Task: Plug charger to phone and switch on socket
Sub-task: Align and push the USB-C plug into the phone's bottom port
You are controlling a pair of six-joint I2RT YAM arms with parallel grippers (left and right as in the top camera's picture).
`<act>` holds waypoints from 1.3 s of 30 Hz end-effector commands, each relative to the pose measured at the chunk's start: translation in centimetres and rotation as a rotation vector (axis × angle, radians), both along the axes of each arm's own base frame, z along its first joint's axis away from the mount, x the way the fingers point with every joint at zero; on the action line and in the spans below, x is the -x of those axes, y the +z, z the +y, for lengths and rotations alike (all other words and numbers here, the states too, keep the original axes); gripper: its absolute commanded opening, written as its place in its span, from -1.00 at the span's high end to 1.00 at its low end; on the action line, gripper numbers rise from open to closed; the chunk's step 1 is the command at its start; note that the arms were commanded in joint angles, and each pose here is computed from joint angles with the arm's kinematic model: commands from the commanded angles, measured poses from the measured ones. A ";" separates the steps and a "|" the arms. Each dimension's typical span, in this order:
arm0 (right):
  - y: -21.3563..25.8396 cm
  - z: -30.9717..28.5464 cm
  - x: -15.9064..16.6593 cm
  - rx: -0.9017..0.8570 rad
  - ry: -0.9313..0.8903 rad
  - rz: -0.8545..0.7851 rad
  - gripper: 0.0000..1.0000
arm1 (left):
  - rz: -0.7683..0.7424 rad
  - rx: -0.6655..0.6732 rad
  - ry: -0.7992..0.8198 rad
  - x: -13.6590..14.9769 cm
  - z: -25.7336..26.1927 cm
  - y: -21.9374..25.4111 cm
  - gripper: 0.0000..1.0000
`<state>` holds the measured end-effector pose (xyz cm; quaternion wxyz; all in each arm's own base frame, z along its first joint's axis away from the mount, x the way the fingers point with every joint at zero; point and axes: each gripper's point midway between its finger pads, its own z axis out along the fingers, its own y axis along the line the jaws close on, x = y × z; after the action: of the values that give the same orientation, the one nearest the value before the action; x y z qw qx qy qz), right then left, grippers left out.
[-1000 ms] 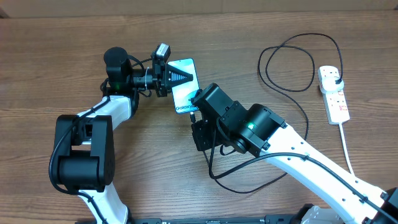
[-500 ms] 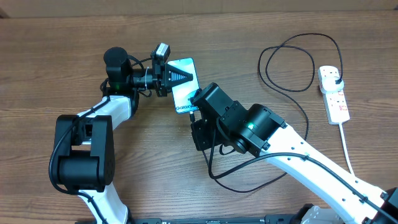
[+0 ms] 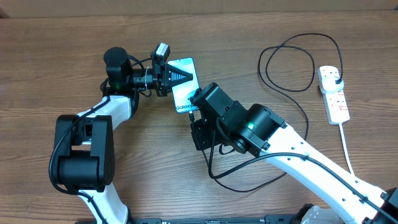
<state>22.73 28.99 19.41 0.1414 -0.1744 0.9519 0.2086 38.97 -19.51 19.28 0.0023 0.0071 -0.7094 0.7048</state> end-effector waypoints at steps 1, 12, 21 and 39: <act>0.8 -0.5 -0.4 0.003 -0.015 -0.047 0.92 | -0.018 0.006 -0.060 0.7 -0.4 0.4 0.91; 1.5 -0.1 -2.0 -0.005 -0.020 -0.132 0.92 | -0.017 0.008 -0.089 1.2 -0.5 0.5 0.91; 1.6 -0.1 -2.1 -0.005 -0.025 -0.141 0.71 | -0.019 0.008 -0.096 1.4 -0.8 0.5 0.91; 0.8 0.5 -1.8 -0.003 -0.014 -0.110 0.22 | -0.033 0.006 -0.067 0.9 -0.7 0.4 0.91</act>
<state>24.48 29.33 19.96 0.1894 -0.1784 0.9449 0.1987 37.91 -20.10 19.38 0.0242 -0.0137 -0.7077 0.7059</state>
